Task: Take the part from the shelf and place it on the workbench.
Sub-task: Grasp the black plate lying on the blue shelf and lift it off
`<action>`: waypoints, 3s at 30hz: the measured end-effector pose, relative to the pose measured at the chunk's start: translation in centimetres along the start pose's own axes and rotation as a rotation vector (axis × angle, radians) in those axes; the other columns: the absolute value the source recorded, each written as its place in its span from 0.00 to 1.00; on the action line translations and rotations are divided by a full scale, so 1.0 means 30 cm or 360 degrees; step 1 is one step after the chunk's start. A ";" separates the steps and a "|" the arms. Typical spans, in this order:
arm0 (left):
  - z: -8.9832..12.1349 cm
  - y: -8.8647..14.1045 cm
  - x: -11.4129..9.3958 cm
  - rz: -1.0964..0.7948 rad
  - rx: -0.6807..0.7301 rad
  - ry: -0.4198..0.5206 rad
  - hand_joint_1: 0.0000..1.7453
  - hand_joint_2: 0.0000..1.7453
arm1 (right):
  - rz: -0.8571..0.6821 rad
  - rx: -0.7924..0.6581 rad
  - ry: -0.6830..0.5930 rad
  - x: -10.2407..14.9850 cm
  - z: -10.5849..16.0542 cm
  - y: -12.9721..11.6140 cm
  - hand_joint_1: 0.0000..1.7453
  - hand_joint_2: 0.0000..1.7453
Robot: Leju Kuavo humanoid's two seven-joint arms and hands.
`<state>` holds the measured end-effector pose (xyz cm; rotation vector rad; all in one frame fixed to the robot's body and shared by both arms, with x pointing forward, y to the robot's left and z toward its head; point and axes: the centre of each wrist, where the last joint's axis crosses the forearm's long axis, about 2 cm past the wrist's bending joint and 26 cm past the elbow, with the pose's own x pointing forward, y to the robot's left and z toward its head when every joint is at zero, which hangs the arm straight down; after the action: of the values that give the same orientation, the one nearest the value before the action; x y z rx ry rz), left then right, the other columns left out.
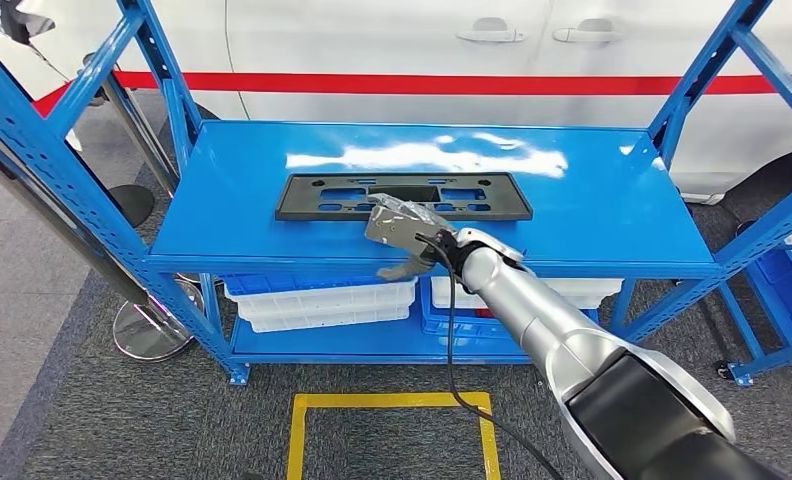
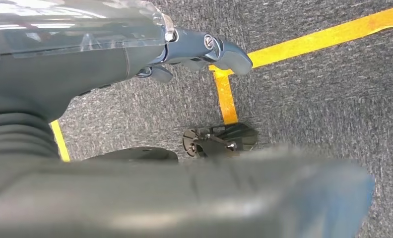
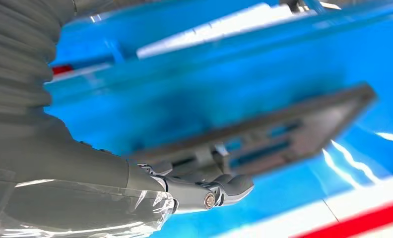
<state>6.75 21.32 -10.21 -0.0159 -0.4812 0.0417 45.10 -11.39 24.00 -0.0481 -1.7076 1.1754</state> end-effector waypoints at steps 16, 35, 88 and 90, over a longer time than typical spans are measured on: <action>0.000 -0.001 0.002 -0.0012 -0.0007 0.0009 0.00 0.00 | 0.0333 0.0063 -0.0028 0.030 -0.012 0.017 0.00 1.00; 0.001 -0.009 0.001 -0.0021 -0.0030 0.0015 0.00 0.00 | 0.1256 -0.0047 -0.0359 0.036 0.002 0.101 0.00 1.00; 0.004 -0.014 -0.007 -0.0026 -0.0034 -0.0108 0.00 0.00 | 0.1780 -0.0204 0.0080 -0.106 0.070 0.064 0.00 1.00; 0.005 -0.019 -0.007 -0.0028 -0.0035 -0.0131 0.00 0.00 | 0.1769 -0.0199 0.0084 -0.113 0.075 0.070 0.00 1.00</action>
<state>6.52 20.74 -10.16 -0.0318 -0.5639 0.0195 44.08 -13.58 20.12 -1.2165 -1.7030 1.7961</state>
